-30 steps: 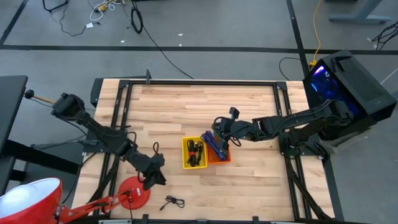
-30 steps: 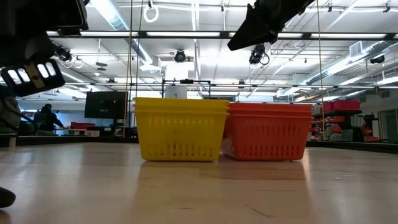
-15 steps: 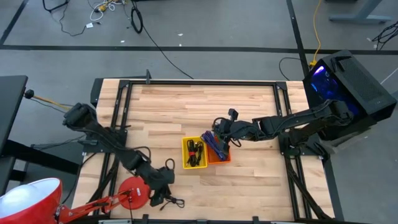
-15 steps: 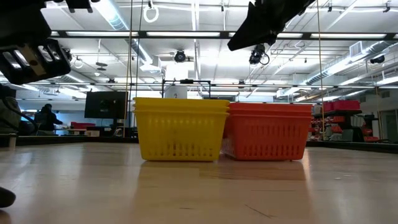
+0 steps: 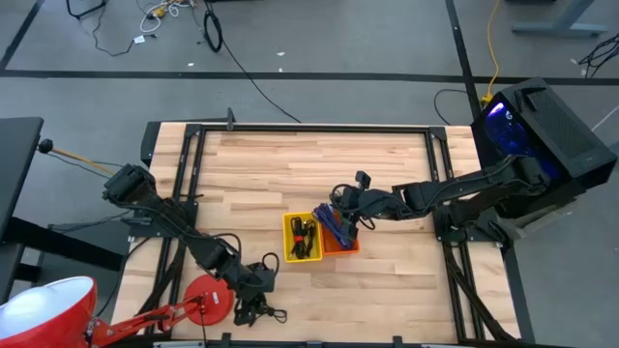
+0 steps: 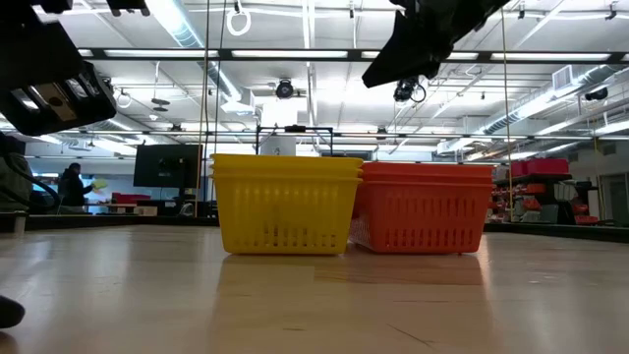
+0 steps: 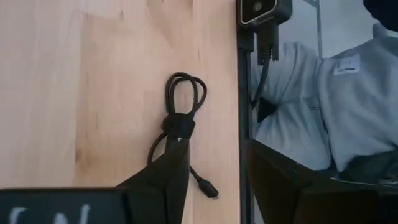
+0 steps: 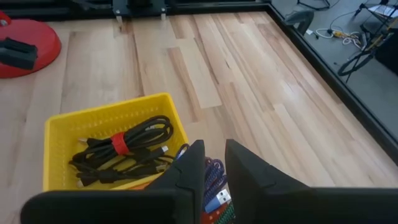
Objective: Pick & Place USB Port
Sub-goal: Put the black charger cable into the yellow bin
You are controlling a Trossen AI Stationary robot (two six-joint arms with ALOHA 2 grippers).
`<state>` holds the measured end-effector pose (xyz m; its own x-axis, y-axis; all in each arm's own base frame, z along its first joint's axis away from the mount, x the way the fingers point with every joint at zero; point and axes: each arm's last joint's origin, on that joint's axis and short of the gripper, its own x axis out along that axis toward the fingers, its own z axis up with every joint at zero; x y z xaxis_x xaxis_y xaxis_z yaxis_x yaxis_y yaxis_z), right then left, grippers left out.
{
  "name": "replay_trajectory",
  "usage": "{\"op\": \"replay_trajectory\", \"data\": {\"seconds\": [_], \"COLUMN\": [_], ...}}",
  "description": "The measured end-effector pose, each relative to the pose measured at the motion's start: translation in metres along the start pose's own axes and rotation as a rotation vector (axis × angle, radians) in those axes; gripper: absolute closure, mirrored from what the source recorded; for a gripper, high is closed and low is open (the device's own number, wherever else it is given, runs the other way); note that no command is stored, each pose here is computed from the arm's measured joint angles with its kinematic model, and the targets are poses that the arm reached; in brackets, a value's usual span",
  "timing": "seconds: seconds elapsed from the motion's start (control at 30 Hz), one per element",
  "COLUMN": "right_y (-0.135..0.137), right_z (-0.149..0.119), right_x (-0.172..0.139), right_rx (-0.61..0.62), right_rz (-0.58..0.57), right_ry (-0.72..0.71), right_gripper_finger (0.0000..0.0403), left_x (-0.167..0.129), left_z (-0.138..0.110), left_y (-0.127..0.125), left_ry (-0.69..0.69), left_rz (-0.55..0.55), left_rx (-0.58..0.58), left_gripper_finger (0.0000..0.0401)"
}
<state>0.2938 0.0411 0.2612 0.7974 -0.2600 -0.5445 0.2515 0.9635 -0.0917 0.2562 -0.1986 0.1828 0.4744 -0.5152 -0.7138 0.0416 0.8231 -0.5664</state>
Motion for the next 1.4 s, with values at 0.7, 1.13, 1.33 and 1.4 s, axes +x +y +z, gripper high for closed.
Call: {"op": "replay_trajectory", "data": {"seconds": [0.7, 1.13, 1.33, 1.4], "right_y": [0.001, 0.001, 0.001, 0.001], "right_z": [0.005, 0.004, 0.003, 0.003], "right_x": [0.000, 0.000, 0.000, 0.000], "right_rx": [0.002, -0.001, -0.004, -0.004], "right_rz": [0.009, 0.015, 0.014, 0.014], "right_ry": [-0.046, -0.038, -0.032, -0.031], "right_gripper_finger": [0.0337, 0.0337, 0.0337, 0.0337], "left_x": [0.022, 0.046, 0.057, 0.057], "left_z": [-0.007, -0.002, -0.004, -0.004], "left_y": [0.018, 0.020, 0.023, 0.024], "left_ry": [0.117, 0.142, 0.190, 0.186], "left_rz": [0.093, 0.109, 0.091, 0.100], "left_rx": [-0.047, -0.026, -0.038, -0.037], "left_gripper_finger": [0.0240, 0.0240, 0.0240, 0.0241]}}
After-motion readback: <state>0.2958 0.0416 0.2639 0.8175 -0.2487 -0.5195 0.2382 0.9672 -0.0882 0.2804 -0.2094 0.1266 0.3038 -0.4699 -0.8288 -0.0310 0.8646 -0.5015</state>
